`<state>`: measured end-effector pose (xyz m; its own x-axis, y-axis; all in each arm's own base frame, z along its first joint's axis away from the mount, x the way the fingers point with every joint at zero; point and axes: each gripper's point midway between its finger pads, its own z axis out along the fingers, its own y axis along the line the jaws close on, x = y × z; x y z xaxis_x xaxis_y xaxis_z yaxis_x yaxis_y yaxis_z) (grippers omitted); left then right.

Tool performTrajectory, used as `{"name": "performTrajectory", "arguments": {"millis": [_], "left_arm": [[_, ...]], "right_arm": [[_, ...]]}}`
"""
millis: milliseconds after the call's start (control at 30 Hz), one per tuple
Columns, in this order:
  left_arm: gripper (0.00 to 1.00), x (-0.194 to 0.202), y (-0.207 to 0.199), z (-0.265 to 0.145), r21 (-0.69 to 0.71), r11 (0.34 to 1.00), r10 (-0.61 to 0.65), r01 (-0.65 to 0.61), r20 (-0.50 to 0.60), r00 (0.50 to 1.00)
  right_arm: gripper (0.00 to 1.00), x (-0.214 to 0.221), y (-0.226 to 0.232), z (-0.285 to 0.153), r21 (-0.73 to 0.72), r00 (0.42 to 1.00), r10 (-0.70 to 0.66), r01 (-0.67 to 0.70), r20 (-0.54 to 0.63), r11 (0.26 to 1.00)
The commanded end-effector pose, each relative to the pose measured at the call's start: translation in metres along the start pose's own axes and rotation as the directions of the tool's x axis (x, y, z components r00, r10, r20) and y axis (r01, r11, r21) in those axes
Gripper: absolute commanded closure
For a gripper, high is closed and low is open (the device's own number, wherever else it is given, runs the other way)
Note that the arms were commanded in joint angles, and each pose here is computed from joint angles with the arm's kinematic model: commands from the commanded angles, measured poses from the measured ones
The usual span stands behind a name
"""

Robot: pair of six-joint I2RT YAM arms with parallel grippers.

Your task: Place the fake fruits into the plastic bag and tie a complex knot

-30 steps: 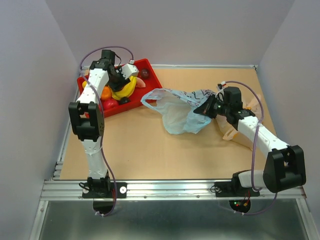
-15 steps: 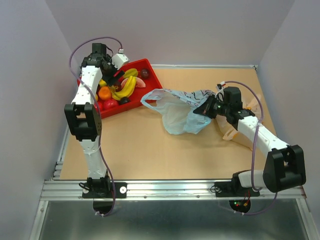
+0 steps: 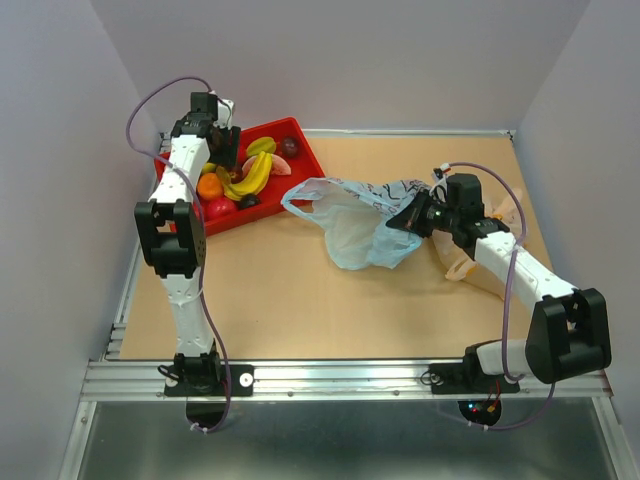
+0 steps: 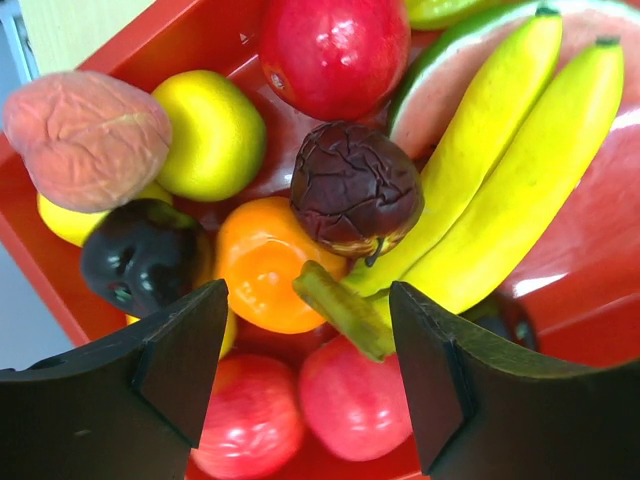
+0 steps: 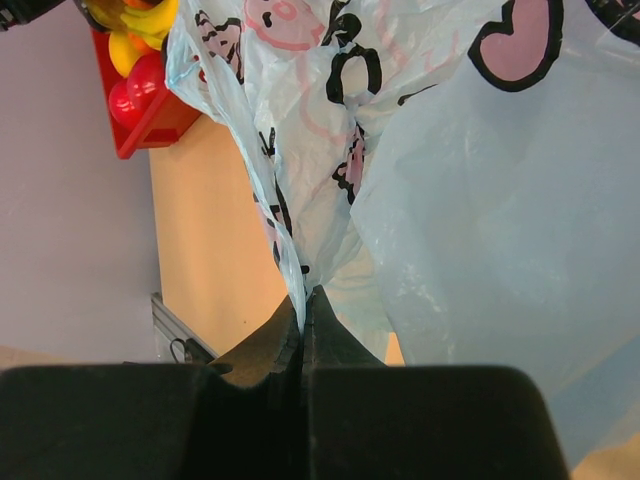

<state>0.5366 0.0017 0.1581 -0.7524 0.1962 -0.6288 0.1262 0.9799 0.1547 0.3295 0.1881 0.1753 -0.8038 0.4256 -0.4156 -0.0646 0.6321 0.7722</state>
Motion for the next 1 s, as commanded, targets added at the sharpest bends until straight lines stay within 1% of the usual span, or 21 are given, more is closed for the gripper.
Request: {"name": "performTrajectory", "arguments": {"millis": [0, 133, 267, 333, 400, 567, 633, 667, 767, 800, 867, 900, 933, 967], "left_arm": [[0.27, -0.005, 0.004, 0.006, -0.044, 0.987, -0.155, 0.156, 0.018, 0.988], [0.31, 0.009, 0.005, 0.010, -0.062, 0.978, -0.203, 0.201, -0.025, 0.979], [0.33, 0.025, 0.002, 0.016, -0.069, 0.971, -0.235, 0.231, -0.068, 0.969], [0.36, 0.031, 0.003, 0.020, -0.079, 0.969, -0.242, 0.235, -0.086, 0.967], [0.40, 0.036, 0.004, 0.023, -0.090, 0.958, -0.279, 0.271, -0.099, 0.955], [0.49, 0.031, 0.003, 0.018, -0.082, 0.953, -0.299, 0.292, -0.092, 0.950], [0.54, 0.028, 0.000, 0.014, -0.064, 0.952, -0.304, 0.299, -0.088, 0.949], [0.59, 0.025, -0.001, 0.009, -0.055, 0.950, -0.313, 0.309, -0.084, 0.946], [0.66, 0.019, -0.005, -0.001, -0.032, 0.944, -0.329, 0.328, -0.073, 0.941], [0.70, 0.016, -0.007, -0.004, -0.018, 0.943, -0.333, 0.332, -0.069, 0.941], [0.75, 0.013, -0.006, -0.008, -0.015, 0.940, -0.340, 0.340, -0.060, 0.938], [0.78, 0.009, -0.011, -0.012, 0.017, 0.939, -0.342, 0.344, -0.060, 0.938], [0.79, 0.008, -0.012, -0.014, 0.020, 0.937, -0.348, 0.349, -0.063, 0.936], [0.83, 0.009, -0.015, -0.015, 0.033, 0.935, -0.351, 0.354, -0.071, 0.933]], "right_arm": [[1.00, -0.014, 0.010, -0.001, -0.038, 0.998, -0.050, 0.052, 0.046, 0.998], [1.00, -0.016, 0.011, -0.001, -0.037, 0.997, -0.050, 0.052, 0.053, 0.998], [1.00, -0.013, 0.007, 0.000, -0.032, 0.998, -0.044, 0.046, 0.043, 0.998], [1.00, -0.012, 0.008, -0.001, -0.033, 0.998, -0.045, 0.046, 0.044, 0.998], [1.00, -0.012, 0.009, -0.002, -0.035, 0.998, -0.048, 0.050, 0.047, 0.998], [1.00, -0.012, 0.008, -0.001, -0.034, 0.998, -0.052, 0.053, 0.046, 0.998], [1.00, -0.012, 0.008, -0.001, -0.035, 0.998, -0.049, 0.050, 0.045, 0.998], [1.00, -0.012, 0.008, -0.001, -0.035, 0.998, -0.048, 0.049, 0.044, 0.998], [1.00, -0.011, 0.007, 0.000, -0.032, 0.998, -0.046, 0.047, 0.041, 0.998], [1.00, -0.011, 0.007, -0.001, -0.033, 0.998, -0.046, 0.048, 0.042, 0.998], [1.00, -0.012, 0.008, -0.001, -0.033, 0.998, -0.046, 0.048, 0.045, 0.998], [1.00, -0.011, 0.008, -0.001, -0.035, 0.998, -0.046, 0.047, 0.042, 0.998], [0.99, -0.012, 0.009, -0.001, -0.037, 0.998, -0.047, 0.049, 0.044, 0.998], [1.00, -0.013, 0.009, -0.001, -0.035, 0.998, -0.049, 0.050, 0.045, 0.998]]}}
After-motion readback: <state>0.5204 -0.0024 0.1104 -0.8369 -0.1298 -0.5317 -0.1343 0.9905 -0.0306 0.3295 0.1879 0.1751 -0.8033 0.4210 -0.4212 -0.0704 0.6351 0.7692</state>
